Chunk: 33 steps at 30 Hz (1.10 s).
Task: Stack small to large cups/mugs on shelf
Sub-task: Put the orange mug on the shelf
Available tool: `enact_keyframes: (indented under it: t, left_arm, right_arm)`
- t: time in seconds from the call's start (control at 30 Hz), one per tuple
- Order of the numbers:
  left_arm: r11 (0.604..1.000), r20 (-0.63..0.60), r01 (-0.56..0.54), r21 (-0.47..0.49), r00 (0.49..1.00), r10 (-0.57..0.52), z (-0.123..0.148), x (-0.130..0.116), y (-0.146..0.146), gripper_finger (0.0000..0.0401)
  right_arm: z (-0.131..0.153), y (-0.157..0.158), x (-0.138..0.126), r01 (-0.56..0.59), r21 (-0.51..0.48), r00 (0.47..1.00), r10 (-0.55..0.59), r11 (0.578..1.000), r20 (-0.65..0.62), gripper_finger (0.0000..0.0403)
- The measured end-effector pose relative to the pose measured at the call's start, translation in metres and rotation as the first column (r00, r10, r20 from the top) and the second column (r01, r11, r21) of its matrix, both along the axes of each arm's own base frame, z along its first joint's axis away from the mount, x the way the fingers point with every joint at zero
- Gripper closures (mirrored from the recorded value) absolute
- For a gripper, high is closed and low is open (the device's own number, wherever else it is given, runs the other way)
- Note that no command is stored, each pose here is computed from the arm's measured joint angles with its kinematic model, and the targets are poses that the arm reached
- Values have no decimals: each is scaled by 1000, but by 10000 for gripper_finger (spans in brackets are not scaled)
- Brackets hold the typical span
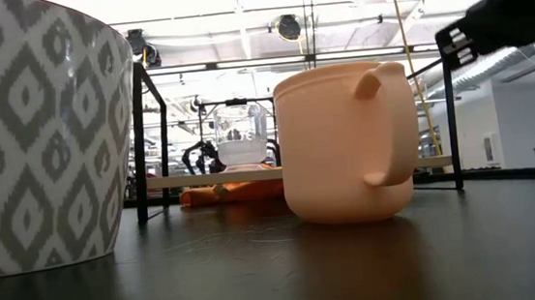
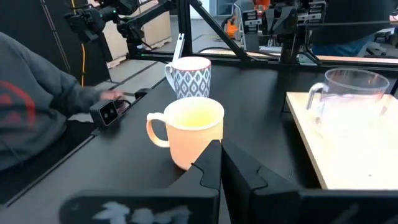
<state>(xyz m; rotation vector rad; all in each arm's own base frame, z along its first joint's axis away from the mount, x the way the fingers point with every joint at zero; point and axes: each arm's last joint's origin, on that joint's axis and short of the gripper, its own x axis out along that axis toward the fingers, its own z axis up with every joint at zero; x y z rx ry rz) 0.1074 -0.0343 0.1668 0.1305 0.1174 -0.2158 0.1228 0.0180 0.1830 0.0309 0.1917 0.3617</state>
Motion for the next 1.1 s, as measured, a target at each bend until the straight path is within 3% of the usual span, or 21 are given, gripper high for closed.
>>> enact_keyframes:
  t: [0.33, 0.7, 0.9, 1.1]
  left_arm:
    - [1000, 0, 0, 0, 1000, 0, 0, 0, 0, 366]
    - [1000, 3, -1, -5, 1000, 1, 0, 0, 0, 366]
    - [999, 99, 2, -41, 995, 2, 10, 1, 0, 366]
    - [1000, 197, 3, -17, 980, 0, 19, 1, 0, 366]
  right_arm:
    - [-22, -1, -7, -2, -5, 1000, 2, 1000, -11, 403]
    - [-23, 0, -7, -8, -13, 1000, 8, 1000, -10, 403]
    - [-23, 0, -7, -12, -31, 1000, 12, 999, -3, 403]
    - [-23, 0, -7, -21, -78, 1000, 22, 997, 14, 403]
